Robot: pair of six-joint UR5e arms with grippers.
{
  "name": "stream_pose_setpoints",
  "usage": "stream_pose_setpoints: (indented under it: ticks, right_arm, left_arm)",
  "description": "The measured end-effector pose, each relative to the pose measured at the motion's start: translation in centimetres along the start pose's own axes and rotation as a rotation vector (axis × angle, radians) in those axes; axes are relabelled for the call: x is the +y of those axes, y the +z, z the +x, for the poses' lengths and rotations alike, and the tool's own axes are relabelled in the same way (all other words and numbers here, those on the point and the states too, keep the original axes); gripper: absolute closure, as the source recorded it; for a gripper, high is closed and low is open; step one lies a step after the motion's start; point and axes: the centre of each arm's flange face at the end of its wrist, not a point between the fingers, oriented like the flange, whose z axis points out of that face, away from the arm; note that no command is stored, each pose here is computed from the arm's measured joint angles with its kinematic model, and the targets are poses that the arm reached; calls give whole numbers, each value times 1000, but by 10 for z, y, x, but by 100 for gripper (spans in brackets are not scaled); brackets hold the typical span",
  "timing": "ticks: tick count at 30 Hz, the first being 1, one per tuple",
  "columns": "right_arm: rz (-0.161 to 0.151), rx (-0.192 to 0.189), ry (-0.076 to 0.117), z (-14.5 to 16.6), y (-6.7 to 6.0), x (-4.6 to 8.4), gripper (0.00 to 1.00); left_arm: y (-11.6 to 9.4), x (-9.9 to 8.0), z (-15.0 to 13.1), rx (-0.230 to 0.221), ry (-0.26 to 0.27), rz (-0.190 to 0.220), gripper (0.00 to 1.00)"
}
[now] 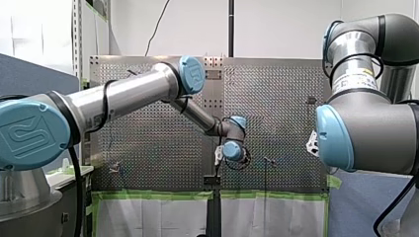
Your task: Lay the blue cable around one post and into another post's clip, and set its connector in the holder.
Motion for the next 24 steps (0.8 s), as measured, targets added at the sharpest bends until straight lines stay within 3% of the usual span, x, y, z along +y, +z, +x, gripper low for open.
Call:
stream_pose_setpoints:
  ticks: [9, 16, 24]
  right_arm:
    - [8, -9, 4, -4, 1, -7, 100]
    - [15, -18, 8, -7, 2, -12, 100]
    - [19, -25, 13, -11, 2, -17, 100]
  left_arm:
    - [-21, -1, -26, -13, 53, -2, 0]
    - [-51, -12, -38, 30, 126, 27, 0]
    - [-91, -34, -46, 76, 157, 114, 0]
